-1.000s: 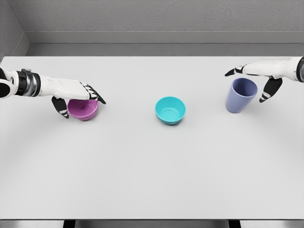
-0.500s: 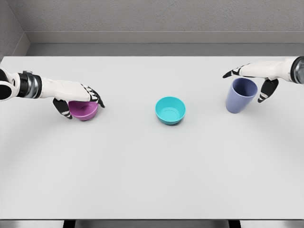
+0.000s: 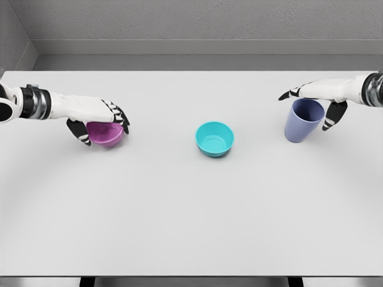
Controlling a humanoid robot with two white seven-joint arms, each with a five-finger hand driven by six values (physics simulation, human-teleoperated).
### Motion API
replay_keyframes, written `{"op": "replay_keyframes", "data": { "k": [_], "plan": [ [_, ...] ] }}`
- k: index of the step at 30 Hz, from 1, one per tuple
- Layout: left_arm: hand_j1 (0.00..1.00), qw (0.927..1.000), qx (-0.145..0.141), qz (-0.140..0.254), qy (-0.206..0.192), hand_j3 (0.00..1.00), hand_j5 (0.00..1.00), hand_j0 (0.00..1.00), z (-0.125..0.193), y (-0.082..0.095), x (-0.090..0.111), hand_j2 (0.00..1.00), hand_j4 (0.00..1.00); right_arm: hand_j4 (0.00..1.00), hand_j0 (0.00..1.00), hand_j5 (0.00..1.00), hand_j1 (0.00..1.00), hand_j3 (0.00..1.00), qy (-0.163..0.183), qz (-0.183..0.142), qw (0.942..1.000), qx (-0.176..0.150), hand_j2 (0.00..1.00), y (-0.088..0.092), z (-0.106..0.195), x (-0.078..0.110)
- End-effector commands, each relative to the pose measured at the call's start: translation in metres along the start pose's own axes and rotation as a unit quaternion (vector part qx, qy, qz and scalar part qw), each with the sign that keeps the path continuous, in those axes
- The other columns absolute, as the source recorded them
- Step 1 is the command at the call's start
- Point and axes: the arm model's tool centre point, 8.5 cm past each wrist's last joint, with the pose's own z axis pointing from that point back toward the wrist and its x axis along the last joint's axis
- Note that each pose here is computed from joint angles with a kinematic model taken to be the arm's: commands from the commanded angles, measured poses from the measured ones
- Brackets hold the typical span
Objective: Stacking bowl and cup with both arms
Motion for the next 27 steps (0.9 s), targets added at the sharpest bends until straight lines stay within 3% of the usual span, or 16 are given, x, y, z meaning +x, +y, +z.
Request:
{"op": "replay_keyframes", "data": {
  "k": [1, 11, 19, 27],
  "plan": [
    [0.73, 1.0, 0.005, 0.002, 0.0, 0.73, 0.73, 0.73, 0.001, 0.002, 0.0, 0.73, 0.73, 1.0, 1.0, 1.0, 1.0, 1.0, 0.001, -0.001, 1.0, 0.0, 1.0, 0.0, 0.0, -0.001],
    [0.71, 0.9997, 0.014, -0.017, -0.008, 0.71, 0.71, 0.71, -0.006, 0.02, 0.007, 0.71, 0.71, 1.0, 1.0, 1.0, 1.0, 1.0, 0.001, -0.002, 1.0, 0.001, 1.0, 0.0, -0.002, -0.001],
    [0.71, 0.9981, 0.023, -0.051, -0.026, 0.71, 0.71, 0.71, -0.026, 0.048, 0.024, 0.71, 0.71, 1.0, 1.0, 1.0, 1.0, 1.0, -0.002, -0.002, 1.0, 0.001, 1.0, -0.001, -0.006, 0.001],
    [0.71, 0.9975, 0.026, -0.056, -0.035, 0.71, 0.71, 0.71, -0.032, 0.052, 0.03, 0.71, 0.71, 1.0, 1.0, 1.0, 1.0, 1.0, -0.001, -0.003, 1.0, 0.005, 1.0, 0.002, -0.009, 0.001]
  ]
}}
